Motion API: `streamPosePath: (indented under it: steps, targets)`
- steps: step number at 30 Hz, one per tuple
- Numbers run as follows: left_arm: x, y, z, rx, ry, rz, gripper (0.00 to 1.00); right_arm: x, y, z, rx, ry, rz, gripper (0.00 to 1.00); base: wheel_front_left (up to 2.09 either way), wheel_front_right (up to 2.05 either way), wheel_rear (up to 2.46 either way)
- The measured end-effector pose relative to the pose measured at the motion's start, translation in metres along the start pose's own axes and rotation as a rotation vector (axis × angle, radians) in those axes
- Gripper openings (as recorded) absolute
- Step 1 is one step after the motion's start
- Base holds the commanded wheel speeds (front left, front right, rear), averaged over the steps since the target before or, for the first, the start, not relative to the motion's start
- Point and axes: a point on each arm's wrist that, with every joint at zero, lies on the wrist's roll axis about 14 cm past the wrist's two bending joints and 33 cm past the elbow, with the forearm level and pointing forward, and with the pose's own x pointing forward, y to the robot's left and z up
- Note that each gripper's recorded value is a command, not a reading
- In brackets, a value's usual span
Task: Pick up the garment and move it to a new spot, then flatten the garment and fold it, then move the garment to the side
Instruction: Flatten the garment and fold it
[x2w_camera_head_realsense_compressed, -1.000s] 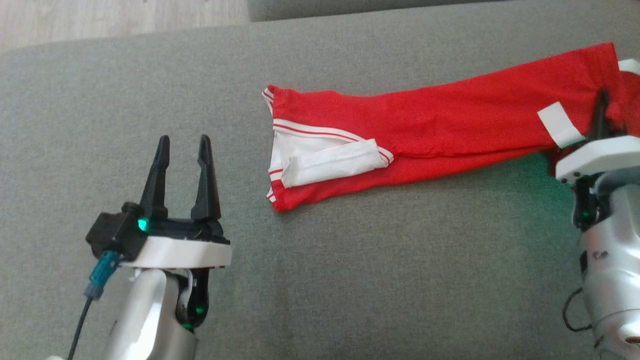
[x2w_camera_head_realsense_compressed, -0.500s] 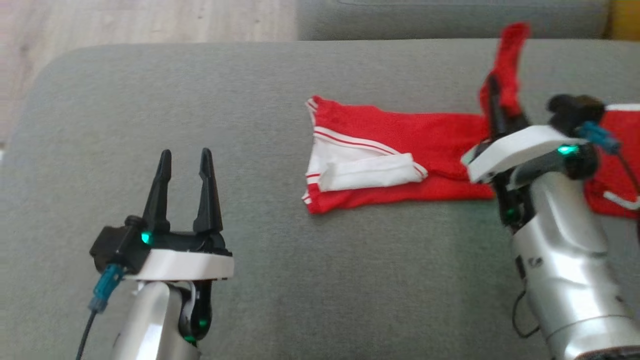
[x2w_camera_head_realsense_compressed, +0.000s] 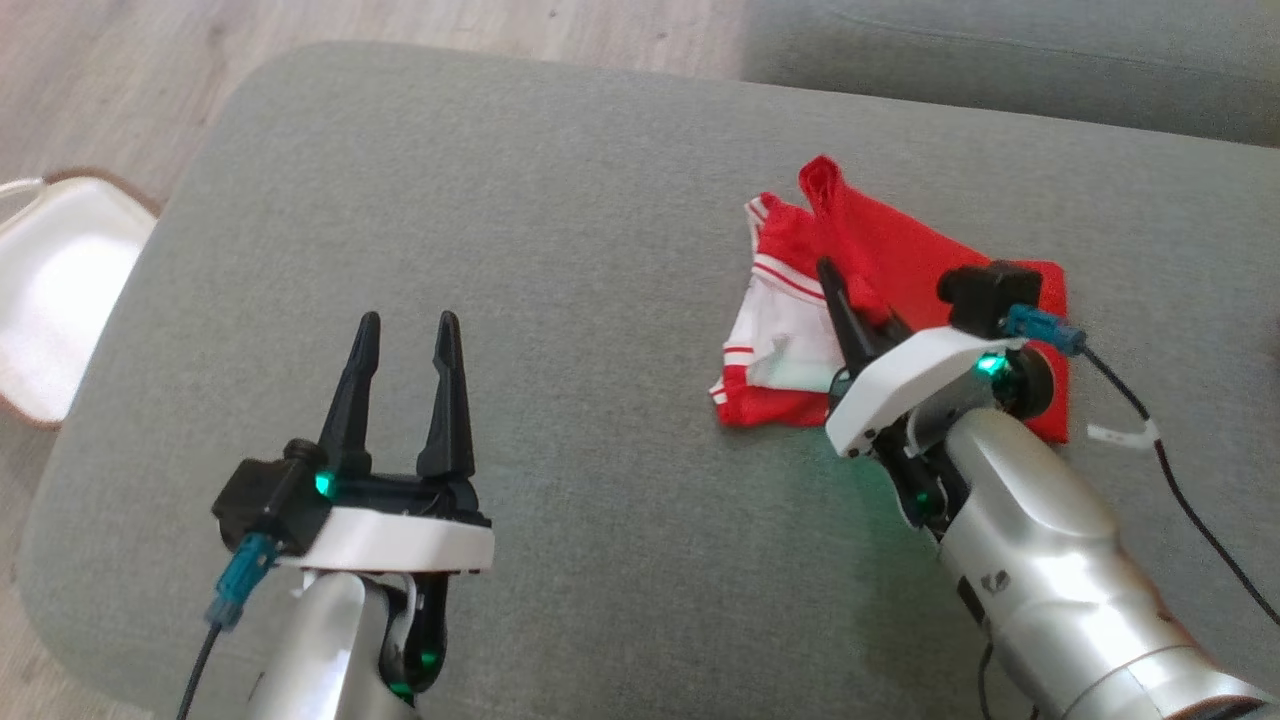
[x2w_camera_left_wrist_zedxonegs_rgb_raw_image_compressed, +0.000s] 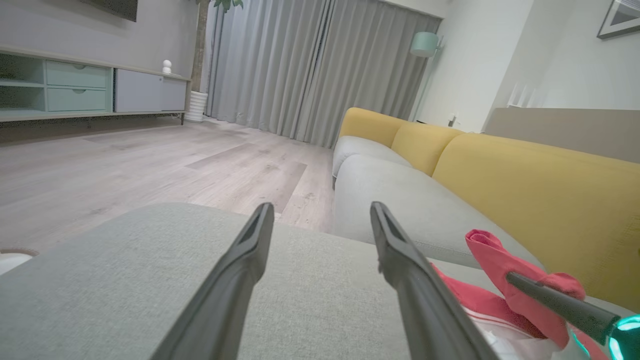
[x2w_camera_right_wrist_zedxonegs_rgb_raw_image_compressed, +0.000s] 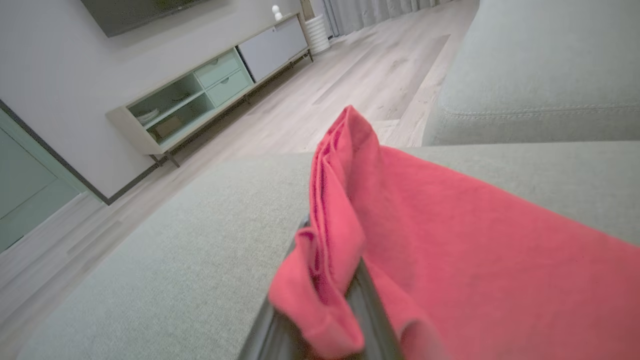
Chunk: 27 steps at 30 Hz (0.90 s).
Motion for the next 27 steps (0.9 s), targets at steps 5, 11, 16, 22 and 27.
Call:
streamPosePath:
  steps: [5,11,16,22,27]
  targets:
    - [-0.004,0.011,-0.004,0.004,0.015,0.038,1.00,0.005,0.011,-0.026,0.015,0.073,0.034,0.64,0.00,0.00,0.00]
    - [0.002,0.007,-0.008,0.000,0.024,0.026,1.00,0.003,0.023,-0.029,0.026,0.066,0.080,1.00,0.00,0.00,0.00]
    - [0.011,-0.002,-0.009,-0.010,0.019,-0.003,1.00,0.005,0.025,0.012,-0.009,-0.051,0.098,1.00,0.00,0.00,0.00]
    - [0.023,-0.019,-0.011,-0.015,0.016,-0.052,1.00,-0.007,-0.023,0.058,-0.105,-0.166,-0.033,1.00,0.00,0.00,0.00]
    - [0.032,-0.037,-0.015,-0.025,0.019,-0.103,1.00,-0.045,-0.076,0.104,-0.219,-0.301,-0.188,1.00,0.00,0.00,0.00]
